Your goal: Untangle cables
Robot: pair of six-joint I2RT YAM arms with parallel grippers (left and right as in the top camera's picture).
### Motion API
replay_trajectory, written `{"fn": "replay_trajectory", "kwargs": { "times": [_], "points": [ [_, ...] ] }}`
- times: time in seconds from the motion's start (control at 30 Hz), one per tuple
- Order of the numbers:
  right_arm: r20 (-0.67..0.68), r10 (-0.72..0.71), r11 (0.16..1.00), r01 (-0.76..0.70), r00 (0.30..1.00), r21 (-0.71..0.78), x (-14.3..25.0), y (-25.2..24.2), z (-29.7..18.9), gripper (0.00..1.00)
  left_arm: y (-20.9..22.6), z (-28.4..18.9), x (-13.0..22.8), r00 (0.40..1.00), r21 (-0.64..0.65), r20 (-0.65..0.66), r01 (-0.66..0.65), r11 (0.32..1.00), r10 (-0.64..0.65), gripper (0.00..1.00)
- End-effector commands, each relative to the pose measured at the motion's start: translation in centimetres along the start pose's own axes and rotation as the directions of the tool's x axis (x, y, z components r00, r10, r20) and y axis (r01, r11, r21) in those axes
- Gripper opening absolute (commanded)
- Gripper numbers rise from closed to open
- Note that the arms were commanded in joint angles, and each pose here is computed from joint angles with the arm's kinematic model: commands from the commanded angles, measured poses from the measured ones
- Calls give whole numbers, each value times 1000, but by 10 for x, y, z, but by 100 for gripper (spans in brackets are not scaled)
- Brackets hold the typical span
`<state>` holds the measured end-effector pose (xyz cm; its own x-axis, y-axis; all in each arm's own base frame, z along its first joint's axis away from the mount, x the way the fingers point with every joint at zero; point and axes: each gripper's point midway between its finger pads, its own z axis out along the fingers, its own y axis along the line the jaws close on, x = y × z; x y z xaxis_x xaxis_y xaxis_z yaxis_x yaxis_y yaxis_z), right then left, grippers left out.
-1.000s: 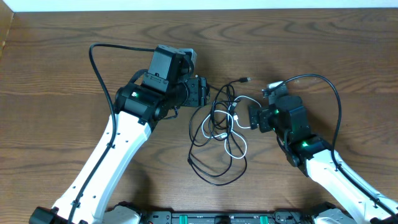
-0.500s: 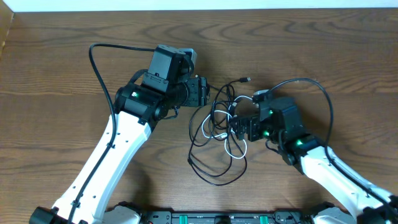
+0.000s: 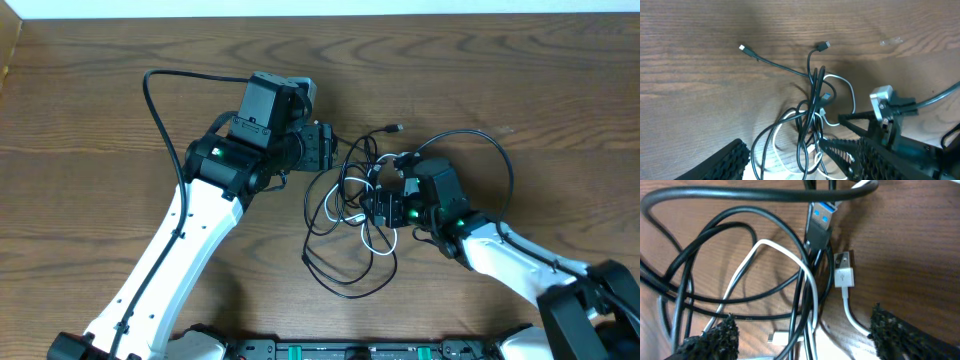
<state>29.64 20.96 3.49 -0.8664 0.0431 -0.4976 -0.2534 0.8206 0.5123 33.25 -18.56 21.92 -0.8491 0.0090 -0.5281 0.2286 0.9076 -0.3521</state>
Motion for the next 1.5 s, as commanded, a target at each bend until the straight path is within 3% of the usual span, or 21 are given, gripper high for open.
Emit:
{"fn": "replay_trajectory", "kwargs": {
  "times": [0.0, 0.1, 0.67, 0.93, 1.0, 1.07, 1.1, 1.47],
  "points": [
    [-9, -8, 1000, 8, 1000, -1, 3, -2, 11, 79, -3, -2, -6, 1000, 14, 10, 3, 1000, -3, 70],
    [-7, -32, 999, 32, 999, -31, 3, 0, 20, 78, -3, -2, -6, 1000, 14, 11, 2, 1000, -3, 70],
    [24, -152, 987, 153, 988, -54, 6, 17, 32, 45, -3, -2, -8, 1000, 16, 17, 1, 1000, -1, 70],
    [42, -153, 987, 155, 987, -38, 3, 11, 39, 38, -3, -2, -8, 1000, 16, 17, 1, 1000, -1, 70],
    [49, -155, 987, 157, 987, -36, 2, 11, 41, 30, -3, -2, -7, 1000, 16, 16, 1, 1000, -1, 70],
    [51, -151, 987, 153, 987, -37, 2, 10, 42, 4, -3, -2, -8, 1000, 16, 16, 1, 1000, -1, 70],
    [51, -151, 988, 153, 987, -37, 2, 10, 42, 1, -3, -2, -8, 1000, 16, 16, 1, 1000, -1, 70],
    [158, -178, 978, 192, 971, -76, -26, 31, 24, 1, -3, -2, -8, 1000, 16, 17, 1, 1000, -1, 70]
  ]
}}
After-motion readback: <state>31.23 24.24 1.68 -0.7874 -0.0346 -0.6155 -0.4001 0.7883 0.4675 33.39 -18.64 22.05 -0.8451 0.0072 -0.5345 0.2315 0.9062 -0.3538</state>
